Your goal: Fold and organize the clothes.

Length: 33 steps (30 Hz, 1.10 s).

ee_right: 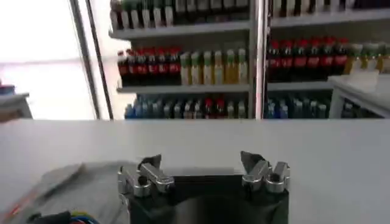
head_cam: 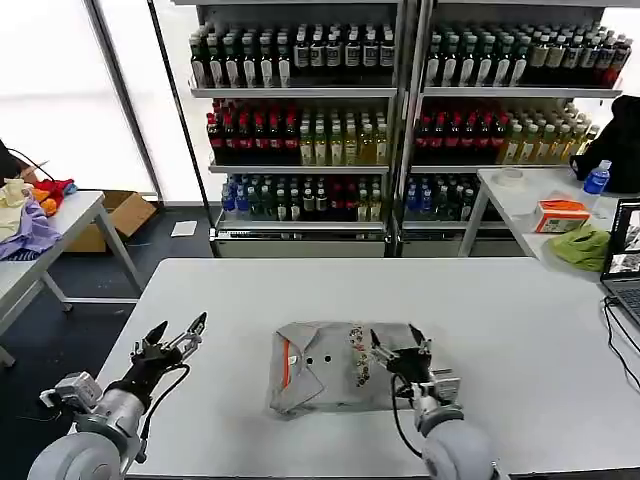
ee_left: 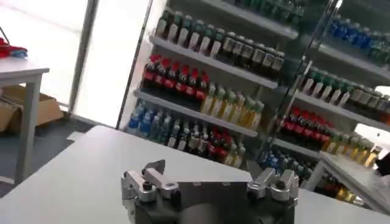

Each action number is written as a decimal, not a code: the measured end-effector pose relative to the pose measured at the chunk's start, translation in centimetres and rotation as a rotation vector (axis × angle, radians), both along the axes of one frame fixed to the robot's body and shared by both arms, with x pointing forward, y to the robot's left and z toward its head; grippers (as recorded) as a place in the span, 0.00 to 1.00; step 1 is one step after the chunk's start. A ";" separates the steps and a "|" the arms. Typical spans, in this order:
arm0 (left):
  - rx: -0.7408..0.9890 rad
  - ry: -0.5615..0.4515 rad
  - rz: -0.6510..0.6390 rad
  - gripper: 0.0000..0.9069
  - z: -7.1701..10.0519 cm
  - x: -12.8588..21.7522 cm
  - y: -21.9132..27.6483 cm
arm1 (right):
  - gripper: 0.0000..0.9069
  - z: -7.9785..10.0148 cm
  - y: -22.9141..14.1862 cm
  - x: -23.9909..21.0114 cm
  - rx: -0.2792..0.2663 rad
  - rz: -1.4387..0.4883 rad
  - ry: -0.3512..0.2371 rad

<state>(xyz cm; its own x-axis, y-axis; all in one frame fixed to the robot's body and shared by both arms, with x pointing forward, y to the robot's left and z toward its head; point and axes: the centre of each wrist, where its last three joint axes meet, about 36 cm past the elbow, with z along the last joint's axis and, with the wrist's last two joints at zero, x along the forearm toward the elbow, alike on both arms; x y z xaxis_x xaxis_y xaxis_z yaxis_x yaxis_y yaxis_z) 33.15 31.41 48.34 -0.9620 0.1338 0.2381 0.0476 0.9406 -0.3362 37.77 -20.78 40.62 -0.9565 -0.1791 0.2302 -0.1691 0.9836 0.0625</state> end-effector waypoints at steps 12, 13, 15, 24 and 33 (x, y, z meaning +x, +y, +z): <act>0.054 -0.033 -0.023 1.00 -1.0 -0.8 0.2 | 1.00 -1.1 -14.6 -4.4 0.064 -0.130 -0.143; 0.058 -0.036 -0.024 1.00 -1.1 -0.9 0.2 | 1.00 -1.2 -15.4 -4.8 0.066 -0.137 -0.149; 0.063 -0.042 -0.026 1.00 -1.2 -1.1 0.2 | 1.00 -1.4 -16.8 -5.5 0.068 -0.151 -0.159; 0.088 -0.088 -0.044 1.00 -1.9 -2.2 -0.5 | 1.00 -1.7 -19.0 -8.2 0.092 -0.169 -0.190; 0.168 -0.172 -0.055 1.00 -2.2 -3.0 -0.4 | 1.00 -1.3 -20.8 -9.9 0.056 -0.187 -0.221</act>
